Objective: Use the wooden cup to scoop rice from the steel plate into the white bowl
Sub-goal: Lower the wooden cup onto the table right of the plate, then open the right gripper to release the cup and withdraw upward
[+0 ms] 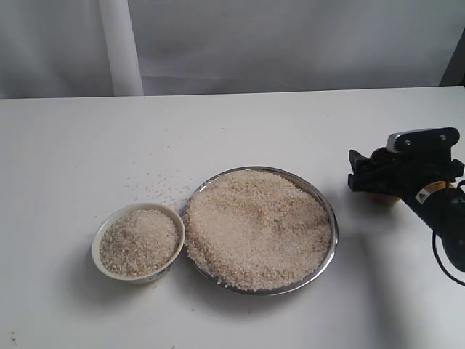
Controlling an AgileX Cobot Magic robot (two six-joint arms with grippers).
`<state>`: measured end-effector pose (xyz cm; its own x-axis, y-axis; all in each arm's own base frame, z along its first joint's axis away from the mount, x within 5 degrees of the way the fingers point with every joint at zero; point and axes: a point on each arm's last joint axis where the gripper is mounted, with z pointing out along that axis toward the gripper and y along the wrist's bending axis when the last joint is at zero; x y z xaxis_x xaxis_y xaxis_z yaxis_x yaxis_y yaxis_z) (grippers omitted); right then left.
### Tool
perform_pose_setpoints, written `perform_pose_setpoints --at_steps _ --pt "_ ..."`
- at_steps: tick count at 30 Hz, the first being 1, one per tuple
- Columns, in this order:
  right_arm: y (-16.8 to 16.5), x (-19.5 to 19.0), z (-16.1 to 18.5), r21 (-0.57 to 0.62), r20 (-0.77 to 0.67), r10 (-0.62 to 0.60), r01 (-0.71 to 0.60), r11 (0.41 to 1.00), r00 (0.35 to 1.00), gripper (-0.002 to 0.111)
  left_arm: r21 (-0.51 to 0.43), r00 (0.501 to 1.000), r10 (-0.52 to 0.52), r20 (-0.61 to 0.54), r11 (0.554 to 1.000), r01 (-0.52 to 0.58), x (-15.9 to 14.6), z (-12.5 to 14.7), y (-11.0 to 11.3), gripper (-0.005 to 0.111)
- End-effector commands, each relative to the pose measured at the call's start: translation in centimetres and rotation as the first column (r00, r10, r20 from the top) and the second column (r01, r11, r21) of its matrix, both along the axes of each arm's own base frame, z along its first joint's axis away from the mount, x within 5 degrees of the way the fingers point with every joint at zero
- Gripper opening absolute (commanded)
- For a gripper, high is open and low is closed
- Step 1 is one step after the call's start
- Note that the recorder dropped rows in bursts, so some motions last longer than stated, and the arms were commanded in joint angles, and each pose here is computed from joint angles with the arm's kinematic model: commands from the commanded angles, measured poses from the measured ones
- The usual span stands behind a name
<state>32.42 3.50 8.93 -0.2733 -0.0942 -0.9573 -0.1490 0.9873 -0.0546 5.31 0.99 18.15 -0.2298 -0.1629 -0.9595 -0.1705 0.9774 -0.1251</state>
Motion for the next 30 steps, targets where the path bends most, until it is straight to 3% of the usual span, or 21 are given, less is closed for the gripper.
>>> perform_pose_setpoints --at_steps 1,10,13,16,23,30 --pt "-0.4 -1.0 2.3 0.010 0.057 -0.010 0.010 1.000 0.998 0.086 -0.006 1.000 -0.001 0.012 1.000 0.001 0.0 0.2 0.0 0.000" --pt "-0.2 -2.5 6.5 0.007 0.154 0.021 -0.022 1.000 0.988 0.086 -0.006 1.000 -0.001 0.012 1.000 0.001 0.0 0.2 0.0 0.000" --pt "-0.2 -2.6 7.2 0.003 0.159 0.027 -0.028 1.000 0.987 0.081 -0.006 1.000 -0.001 0.012 1.000 0.001 0.0 0.2 0.0 0.000" --pt "-0.1 -2.7 7.8 0.003 0.176 0.029 -0.030 1.000 0.984 0.066 -0.006 1.000 -0.001 0.012 1.000 0.001 0.0 0.2 0.0 0.000" --pt "-0.1 -2.9 8.4 -0.004 0.159 0.033 -0.033 0.999 0.987 0.002 -0.006 1.000 -0.001 0.012 1.000 0.001 0.0 0.2 0.0 0.000" --pt "-0.1 -3.0 8.4 -0.005 0.150 0.038 -0.038 0.999 0.988 0.000 -0.006 1.000 -0.001 0.012 1.000 0.001 0.0 0.2 0.0 0.000"
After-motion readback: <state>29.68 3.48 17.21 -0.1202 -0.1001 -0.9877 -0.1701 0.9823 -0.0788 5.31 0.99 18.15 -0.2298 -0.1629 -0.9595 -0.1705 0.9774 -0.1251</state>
